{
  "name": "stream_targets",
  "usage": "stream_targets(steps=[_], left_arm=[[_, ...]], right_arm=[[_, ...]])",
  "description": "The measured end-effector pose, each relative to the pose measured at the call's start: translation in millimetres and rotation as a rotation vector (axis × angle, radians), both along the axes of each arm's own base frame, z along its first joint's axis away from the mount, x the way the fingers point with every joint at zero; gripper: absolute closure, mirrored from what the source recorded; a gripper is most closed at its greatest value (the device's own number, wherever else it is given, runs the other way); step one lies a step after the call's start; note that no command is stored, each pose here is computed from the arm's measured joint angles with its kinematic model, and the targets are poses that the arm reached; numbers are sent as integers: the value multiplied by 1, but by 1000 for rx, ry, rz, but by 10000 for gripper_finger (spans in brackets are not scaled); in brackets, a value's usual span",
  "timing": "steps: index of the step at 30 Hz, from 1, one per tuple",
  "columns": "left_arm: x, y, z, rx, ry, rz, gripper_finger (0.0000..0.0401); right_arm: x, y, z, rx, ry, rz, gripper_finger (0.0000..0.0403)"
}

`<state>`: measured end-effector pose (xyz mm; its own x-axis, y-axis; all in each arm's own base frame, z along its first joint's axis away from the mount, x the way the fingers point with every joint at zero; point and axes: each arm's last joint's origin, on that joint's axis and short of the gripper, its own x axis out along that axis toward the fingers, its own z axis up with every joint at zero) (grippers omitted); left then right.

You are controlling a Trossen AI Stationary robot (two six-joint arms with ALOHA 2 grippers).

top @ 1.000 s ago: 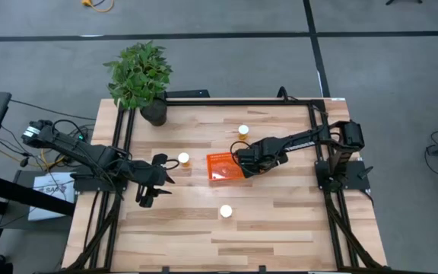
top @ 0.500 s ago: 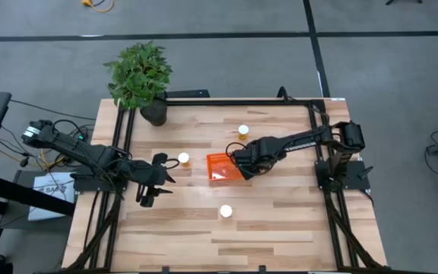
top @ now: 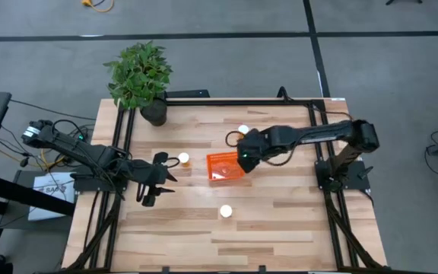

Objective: Pick and place pill bottles into a basket
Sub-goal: Put the orange pill bottle into the orange bin

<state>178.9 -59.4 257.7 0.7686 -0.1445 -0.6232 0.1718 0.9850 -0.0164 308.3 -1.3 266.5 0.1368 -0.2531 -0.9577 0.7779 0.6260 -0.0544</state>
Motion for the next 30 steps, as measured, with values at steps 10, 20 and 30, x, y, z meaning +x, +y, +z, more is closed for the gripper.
stream_targets(steps=[10, 20, 30], left_arm=[[6, 3, 6, 21, -95, 88, 235], [17, 14, 23, -32, -237, 105, 235], [25, 21, 63, 61, -348, 94, 235]], right_arm=[[-33, -2, 70, -98, -314, 131, 223], [-25, 0, 102, -275, -556, 436, 221], [-6, 14, 117, -448, -708, 659, 224]])
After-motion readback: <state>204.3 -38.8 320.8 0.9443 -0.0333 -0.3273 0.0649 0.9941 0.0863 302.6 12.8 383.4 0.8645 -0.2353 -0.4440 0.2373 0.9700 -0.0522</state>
